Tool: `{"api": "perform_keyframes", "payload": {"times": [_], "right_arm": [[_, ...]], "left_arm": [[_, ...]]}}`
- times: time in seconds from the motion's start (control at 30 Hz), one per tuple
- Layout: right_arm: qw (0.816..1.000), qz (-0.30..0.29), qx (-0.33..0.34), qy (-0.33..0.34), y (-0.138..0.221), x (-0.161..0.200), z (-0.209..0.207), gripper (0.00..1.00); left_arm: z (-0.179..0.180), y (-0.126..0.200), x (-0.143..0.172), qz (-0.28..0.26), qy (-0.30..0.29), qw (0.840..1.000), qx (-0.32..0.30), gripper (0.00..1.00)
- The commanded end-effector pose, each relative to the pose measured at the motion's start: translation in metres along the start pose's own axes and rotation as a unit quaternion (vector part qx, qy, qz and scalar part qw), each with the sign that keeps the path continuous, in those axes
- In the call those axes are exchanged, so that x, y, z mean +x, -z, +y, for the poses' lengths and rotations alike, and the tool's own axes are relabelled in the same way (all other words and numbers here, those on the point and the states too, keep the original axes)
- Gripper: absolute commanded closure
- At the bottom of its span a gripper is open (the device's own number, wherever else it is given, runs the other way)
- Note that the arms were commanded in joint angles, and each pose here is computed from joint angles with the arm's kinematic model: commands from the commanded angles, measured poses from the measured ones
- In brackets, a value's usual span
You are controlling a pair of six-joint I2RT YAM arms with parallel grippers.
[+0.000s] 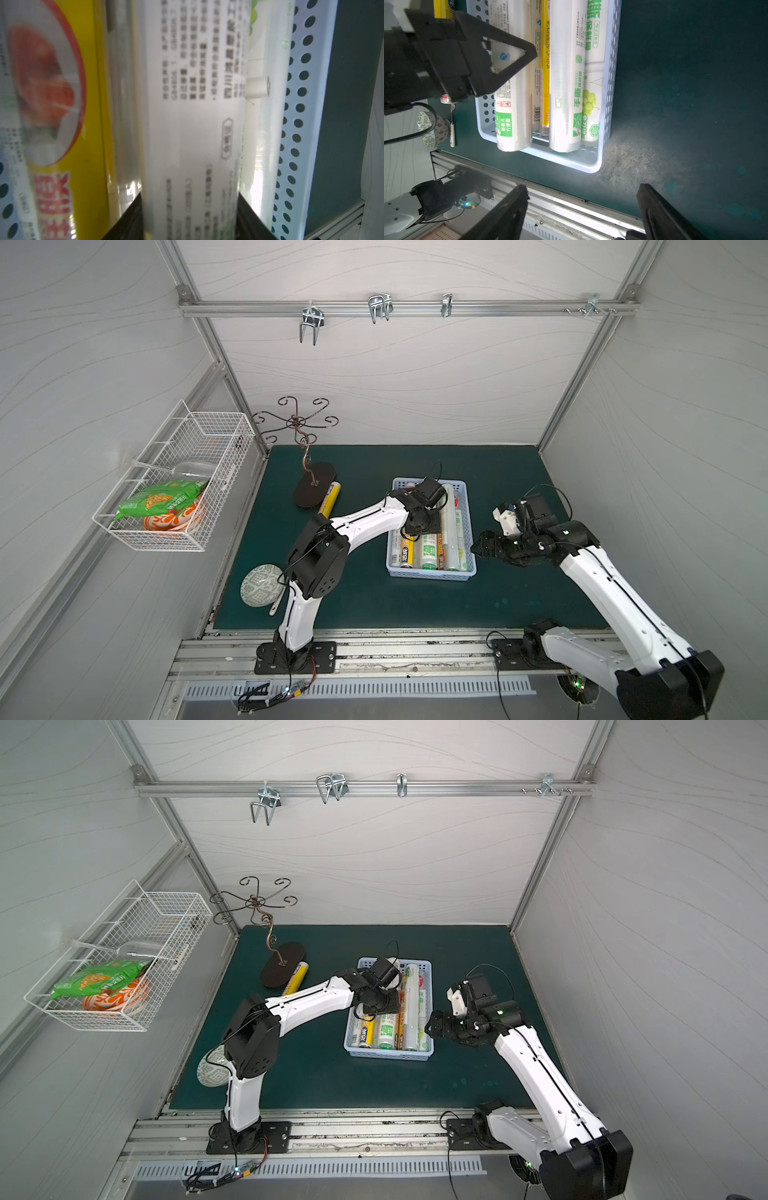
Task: Put the plastic wrap into the basket
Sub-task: Place the plastic wrap in the basket.
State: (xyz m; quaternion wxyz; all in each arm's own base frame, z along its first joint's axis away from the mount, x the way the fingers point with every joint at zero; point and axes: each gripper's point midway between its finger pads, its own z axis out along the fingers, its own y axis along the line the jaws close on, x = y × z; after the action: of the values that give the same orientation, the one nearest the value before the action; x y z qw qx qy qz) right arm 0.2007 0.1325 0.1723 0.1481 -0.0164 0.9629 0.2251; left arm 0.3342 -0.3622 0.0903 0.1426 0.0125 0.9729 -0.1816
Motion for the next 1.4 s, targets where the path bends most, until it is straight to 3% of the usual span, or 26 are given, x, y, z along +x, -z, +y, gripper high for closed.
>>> {"api": "perform_keyframes", "payload": {"times": [0.0,0.13,0.37,0.6,1.07,1.37], "right_arm": [[1.0,0.012,-0.004,0.004,0.002,0.005,0.002,0.12],[1.0,0.013,-0.004,0.005,0.002,0.005,0.002,0.12],[1.0,0.013,-0.006,0.005,0.002,0.006,0.002,0.12],[1.0,0.01,-0.002,0.004,0.005,0.005,0.002,0.12],[1.0,0.008,0.004,0.003,0.008,0.006,0.0,0.12],[1.0,0.006,0.002,0.002,0.01,0.003,0.002,0.12]], "left_arm": [[-0.038,0.014,-0.027,-0.043,-0.006,0.997,0.057,0.63],[-0.04,0.007,-0.025,-0.039,-0.007,0.997,0.059,0.6],[-0.043,0.001,-0.024,-0.035,-0.008,0.997,0.062,0.42],[-0.043,-0.002,-0.024,-0.034,-0.013,0.998,0.06,0.33],[-0.054,-0.009,-0.021,-0.026,-0.01,0.996,0.088,0.4],[-0.032,0.043,-0.043,-0.086,-0.075,0.993,0.012,0.31]]}}
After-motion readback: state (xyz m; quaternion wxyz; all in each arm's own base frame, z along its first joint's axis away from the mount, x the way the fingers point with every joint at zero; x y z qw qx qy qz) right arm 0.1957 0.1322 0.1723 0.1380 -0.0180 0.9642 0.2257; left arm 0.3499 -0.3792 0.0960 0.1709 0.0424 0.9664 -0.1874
